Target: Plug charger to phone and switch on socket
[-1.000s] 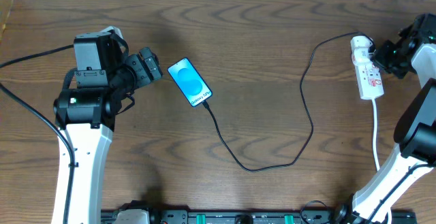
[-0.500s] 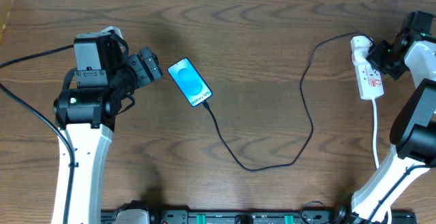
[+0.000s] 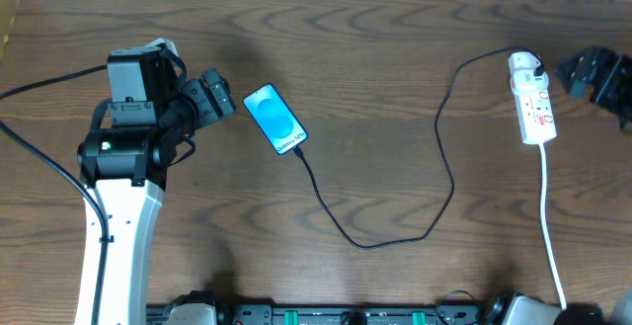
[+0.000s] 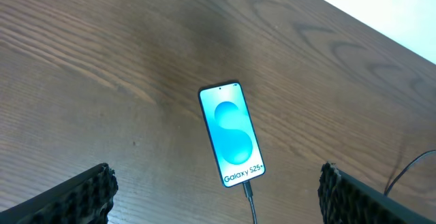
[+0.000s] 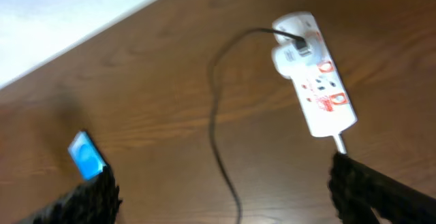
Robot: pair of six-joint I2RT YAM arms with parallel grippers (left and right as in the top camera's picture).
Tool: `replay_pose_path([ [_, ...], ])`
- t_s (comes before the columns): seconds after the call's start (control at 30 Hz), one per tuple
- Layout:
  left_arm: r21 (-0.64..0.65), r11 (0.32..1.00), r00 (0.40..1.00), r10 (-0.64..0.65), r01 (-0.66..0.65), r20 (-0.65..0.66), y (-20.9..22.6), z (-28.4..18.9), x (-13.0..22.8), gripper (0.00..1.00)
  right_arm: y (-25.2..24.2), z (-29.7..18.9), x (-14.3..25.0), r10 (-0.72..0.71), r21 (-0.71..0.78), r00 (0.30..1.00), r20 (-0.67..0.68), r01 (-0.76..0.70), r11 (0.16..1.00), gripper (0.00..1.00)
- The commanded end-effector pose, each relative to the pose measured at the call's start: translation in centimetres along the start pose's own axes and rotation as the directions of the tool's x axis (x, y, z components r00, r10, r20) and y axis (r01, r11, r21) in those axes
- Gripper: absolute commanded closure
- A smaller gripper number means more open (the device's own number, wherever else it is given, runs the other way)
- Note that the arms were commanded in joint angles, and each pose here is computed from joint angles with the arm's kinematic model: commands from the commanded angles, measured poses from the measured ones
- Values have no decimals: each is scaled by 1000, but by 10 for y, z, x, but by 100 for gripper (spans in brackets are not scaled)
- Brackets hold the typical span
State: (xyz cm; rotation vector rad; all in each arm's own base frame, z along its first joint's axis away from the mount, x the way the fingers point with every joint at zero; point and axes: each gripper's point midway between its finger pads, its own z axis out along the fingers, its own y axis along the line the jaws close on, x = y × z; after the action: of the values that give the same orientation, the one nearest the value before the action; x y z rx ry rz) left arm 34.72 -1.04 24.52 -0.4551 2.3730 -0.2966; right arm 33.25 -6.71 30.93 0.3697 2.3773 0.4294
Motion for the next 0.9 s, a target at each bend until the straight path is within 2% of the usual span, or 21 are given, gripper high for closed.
replay_pose_path([
  [0.0,-8,1000,1000,13,-13,16,2,-3,-4,4,24,-42,9,-95,3,992,85,95,995,1],
  [0.2,-7,1000,1000,13,-13,16,2,-3,-4,4,41,-117,32,-216,147,942,257,183,972,1],
  [0.33,-8,1000,1000,13,-13,16,2,-3,-4,4,49,-128,47,-268,153,923,275,233,960,1],
  [0.4,-8,1000,1000,13,-13,16,2,-3,-4,4,52,-121,53,-271,129,917,293,243,961,1],
  [0.5,-8,1000,1000,13,-13,15,2,-3,-4,4,64,-96,47,-400,146,793,459,377,915,1],
  [0.63,-8,1000,1000,13,-13,15,2,-3,-4,4,54,-53,69,-447,186,627,638,438,880,1],
  [0.7,-8,1000,1000,13,-13,16,2,-3,-4,4,39,-33,87,-426,203,591,685,407,891,1],
  [0.87,-7,1000,1000,13,-13,16,2,-3,-4,4,6,9,131,-379,209,590,713,338,918,1],
])
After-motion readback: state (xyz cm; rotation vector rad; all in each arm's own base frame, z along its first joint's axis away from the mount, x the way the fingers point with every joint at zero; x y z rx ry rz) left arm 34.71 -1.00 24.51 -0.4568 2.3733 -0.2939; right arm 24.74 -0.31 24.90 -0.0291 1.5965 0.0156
